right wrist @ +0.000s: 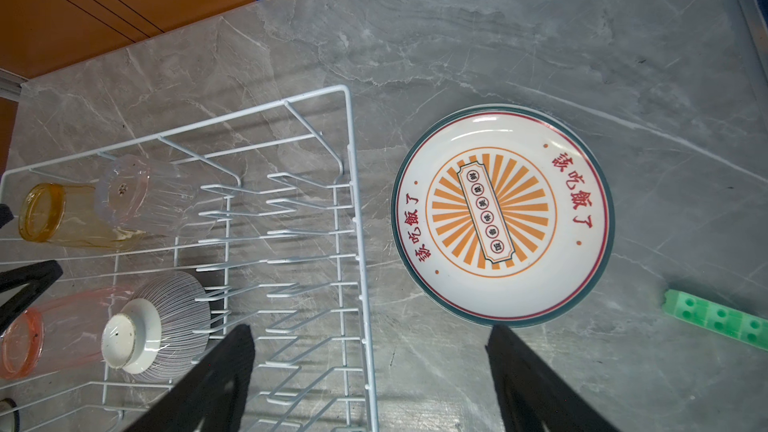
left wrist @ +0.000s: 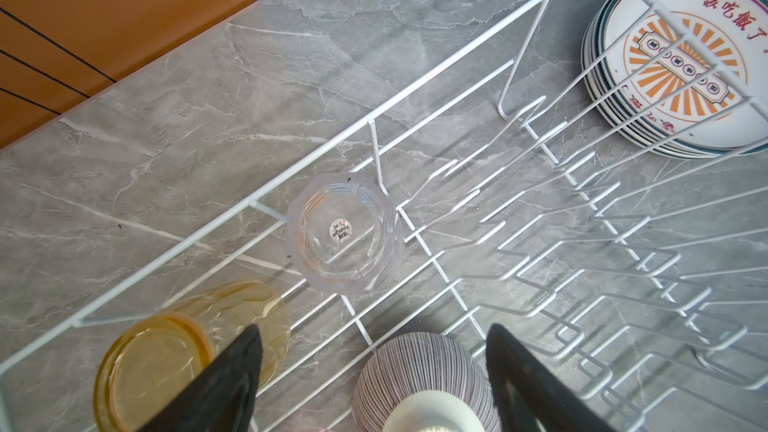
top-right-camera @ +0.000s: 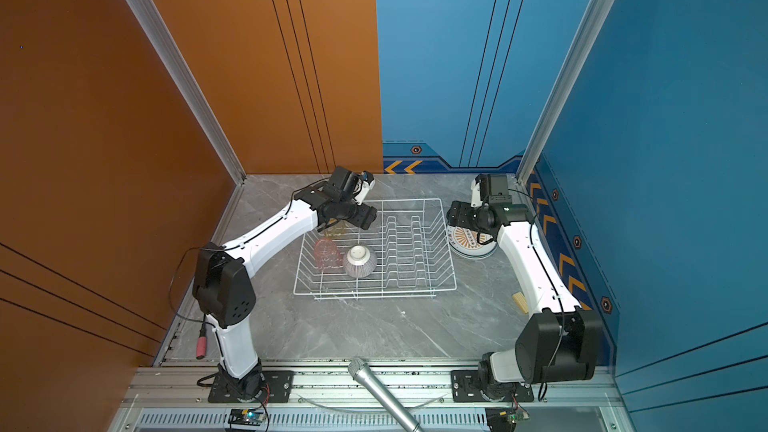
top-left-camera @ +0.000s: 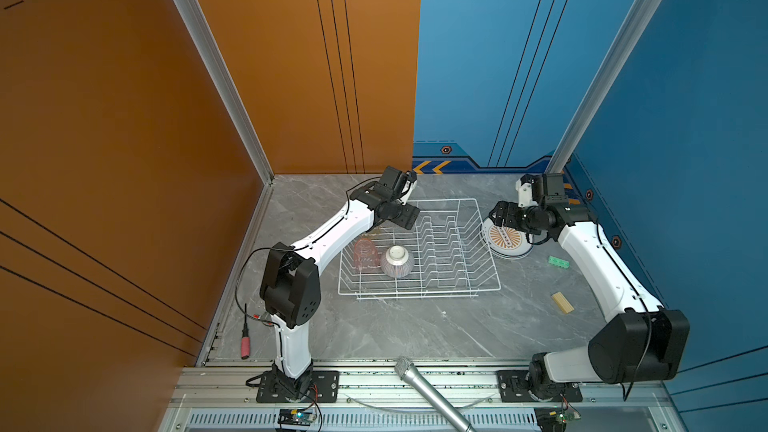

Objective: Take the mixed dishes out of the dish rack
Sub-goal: 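Reach the left gripper down into the rack toward the clear cup, then close the left gripper on the upside-down clear cup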

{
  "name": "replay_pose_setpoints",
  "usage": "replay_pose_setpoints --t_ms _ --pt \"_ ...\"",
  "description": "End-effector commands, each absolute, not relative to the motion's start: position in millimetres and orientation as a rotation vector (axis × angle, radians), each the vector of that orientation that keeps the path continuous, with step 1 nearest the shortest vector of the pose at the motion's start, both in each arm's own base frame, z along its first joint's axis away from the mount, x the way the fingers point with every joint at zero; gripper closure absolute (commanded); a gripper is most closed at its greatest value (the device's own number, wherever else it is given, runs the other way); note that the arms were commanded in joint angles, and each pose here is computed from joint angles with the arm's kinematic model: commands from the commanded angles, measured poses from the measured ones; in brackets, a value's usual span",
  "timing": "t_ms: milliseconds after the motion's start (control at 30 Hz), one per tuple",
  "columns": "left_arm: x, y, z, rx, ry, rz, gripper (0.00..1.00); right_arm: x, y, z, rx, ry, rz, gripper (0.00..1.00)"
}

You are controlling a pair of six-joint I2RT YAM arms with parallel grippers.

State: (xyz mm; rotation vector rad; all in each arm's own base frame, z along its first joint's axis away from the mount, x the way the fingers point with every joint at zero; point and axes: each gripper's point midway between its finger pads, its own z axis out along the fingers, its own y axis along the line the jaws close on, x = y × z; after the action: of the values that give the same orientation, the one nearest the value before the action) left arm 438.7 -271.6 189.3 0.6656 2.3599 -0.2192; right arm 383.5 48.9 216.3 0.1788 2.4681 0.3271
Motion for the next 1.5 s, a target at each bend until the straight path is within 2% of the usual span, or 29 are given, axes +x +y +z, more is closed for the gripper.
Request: replay_pose_setpoints --t_ms 0,433,667,967,1167,1467 --pt "444.2 -275.2 193.0 0.659 2.356 -0.203 0.10 386.3 55.3 209.2 0.140 2.480 0.349 0.13" --pt "460.0 -289.0 171.0 0.672 2.398 -0.161 0.06 397.1 57.0 196.9 0.142 2.509 0.357 0.13" --pt "467.3 -274.3 156.1 0.608 2.469 -0.070 0.06 398.7 55.6 188.9 0.148 2.528 0.354 0.13" --pt "471.4 -277.8 136.4 0.595 2.537 -0.112 0.07 400.7 52.3 186.3 0.161 2.530 0.351 0.13" --pt "479.0 -275.5 126.7 0.548 2.565 -0.135 0.12 401.4 51.6 183.8 0.167 2.536 0.350 0.13" --pt "483.4 -274.4 111.6 0.553 2.600 -0.117 0.12 402.7 50.8 180.2 0.172 2.543 0.351 0.13"
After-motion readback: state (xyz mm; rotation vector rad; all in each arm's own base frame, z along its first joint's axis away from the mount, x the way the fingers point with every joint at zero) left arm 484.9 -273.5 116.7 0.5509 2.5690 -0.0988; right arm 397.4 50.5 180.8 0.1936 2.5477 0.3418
